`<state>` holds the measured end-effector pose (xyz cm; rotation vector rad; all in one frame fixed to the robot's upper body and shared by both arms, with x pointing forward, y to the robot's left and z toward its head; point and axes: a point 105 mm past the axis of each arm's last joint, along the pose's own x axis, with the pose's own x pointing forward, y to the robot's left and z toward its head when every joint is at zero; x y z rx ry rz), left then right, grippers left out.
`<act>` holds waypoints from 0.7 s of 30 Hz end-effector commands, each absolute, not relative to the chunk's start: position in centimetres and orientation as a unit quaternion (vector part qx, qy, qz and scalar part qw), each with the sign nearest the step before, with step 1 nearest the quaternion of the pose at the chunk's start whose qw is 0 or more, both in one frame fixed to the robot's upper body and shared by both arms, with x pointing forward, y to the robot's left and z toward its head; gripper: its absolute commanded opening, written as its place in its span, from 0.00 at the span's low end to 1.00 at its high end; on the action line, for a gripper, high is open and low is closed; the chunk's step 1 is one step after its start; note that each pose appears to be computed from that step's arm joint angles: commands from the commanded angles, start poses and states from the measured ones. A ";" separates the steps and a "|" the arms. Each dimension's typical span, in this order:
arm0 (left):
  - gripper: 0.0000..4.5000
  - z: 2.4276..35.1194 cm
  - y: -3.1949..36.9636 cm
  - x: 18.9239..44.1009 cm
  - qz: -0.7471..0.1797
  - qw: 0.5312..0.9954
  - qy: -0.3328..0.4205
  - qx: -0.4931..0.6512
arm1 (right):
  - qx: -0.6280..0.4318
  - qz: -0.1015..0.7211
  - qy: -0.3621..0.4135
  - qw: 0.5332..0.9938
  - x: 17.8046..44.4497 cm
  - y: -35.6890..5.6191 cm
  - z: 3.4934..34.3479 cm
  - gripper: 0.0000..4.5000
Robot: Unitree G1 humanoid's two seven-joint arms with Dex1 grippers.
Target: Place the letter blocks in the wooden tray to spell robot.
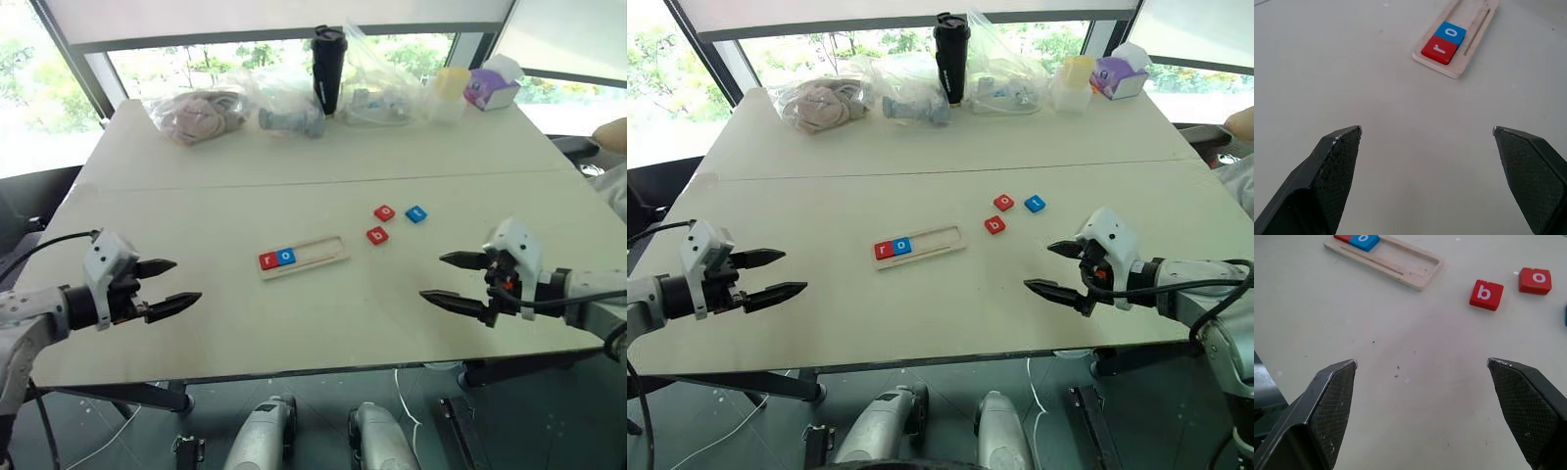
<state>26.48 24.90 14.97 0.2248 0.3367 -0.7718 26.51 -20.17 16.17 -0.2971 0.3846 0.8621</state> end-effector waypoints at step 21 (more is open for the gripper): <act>1.00 15.0 23.9 28.8 -0.364 0.908 0.139 0.155 | -0.140 0.411 0.164 0.886 27.6 -18.8 16.3 0.98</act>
